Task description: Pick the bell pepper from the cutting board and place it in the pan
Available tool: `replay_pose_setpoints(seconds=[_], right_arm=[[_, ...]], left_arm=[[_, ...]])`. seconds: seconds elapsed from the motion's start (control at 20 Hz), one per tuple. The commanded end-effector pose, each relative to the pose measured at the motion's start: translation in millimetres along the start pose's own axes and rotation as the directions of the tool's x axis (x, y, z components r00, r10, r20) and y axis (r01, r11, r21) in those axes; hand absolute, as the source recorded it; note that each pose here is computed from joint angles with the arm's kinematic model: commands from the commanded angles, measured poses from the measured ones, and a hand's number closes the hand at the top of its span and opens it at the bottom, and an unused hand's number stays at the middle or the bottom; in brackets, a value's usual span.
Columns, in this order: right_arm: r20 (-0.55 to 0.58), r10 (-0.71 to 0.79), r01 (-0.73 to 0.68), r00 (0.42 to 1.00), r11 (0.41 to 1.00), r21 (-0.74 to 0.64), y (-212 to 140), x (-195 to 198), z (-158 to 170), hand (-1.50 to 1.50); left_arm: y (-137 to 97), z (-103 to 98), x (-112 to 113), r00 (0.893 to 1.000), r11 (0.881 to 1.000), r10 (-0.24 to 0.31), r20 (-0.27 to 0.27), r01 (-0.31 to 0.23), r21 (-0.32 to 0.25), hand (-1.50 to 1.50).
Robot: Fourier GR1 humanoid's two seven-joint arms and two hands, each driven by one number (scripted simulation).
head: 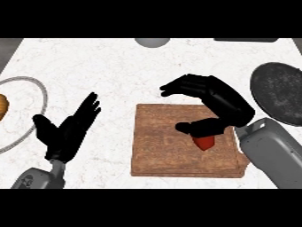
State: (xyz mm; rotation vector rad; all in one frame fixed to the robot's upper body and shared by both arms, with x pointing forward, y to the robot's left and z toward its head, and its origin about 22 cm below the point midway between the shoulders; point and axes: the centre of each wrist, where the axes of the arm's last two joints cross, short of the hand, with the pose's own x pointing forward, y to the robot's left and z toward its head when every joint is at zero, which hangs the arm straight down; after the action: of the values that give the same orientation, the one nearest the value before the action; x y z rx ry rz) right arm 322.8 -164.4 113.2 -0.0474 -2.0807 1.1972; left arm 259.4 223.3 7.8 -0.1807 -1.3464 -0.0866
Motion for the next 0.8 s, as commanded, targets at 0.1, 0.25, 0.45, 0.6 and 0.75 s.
replay_pose_setpoints(seconds=[0.1, 0.25, 0.45, 0.6, 0.75], right_arm=[[0.091, 0.263, -0.278, 0.961, 0.911, 0.304, 16, -5, 1, -1.50], [0.052, 0.504, -0.467, 0.862, 0.752, 0.466, 21, -1, -10, -1.50], [0.106, 0.749, -0.637, 0.654, 0.470, 0.611, 29, 13, -15, -1.50], [0.141, 0.827, -0.660, 0.545, 0.319, 0.680, 58, 37, -21, -1.50], [0.175, 0.864, -0.616, 0.472, 0.182, 0.766, 93, 52, -16, -1.50]], left_arm=[[-2, 6, 9, 1.000, 0.999, 0.010, 0.015, -0.010, -0.043, 0.00], [-8, 0, 4, 1.000, 0.998, 0.022, -0.006, -0.022, -0.053, 0.00], [-12, -2, 10, 1.000, 0.999, 0.028, -0.002, -0.029, -0.038, 0.00], [-3, 4, -1, 0.999, 0.999, 0.032, -0.013, -0.032, -0.023, 0.00], [-5, 11, -6, 0.999, 0.999, 0.041, -0.014, -0.041, -0.028, 0.00]])
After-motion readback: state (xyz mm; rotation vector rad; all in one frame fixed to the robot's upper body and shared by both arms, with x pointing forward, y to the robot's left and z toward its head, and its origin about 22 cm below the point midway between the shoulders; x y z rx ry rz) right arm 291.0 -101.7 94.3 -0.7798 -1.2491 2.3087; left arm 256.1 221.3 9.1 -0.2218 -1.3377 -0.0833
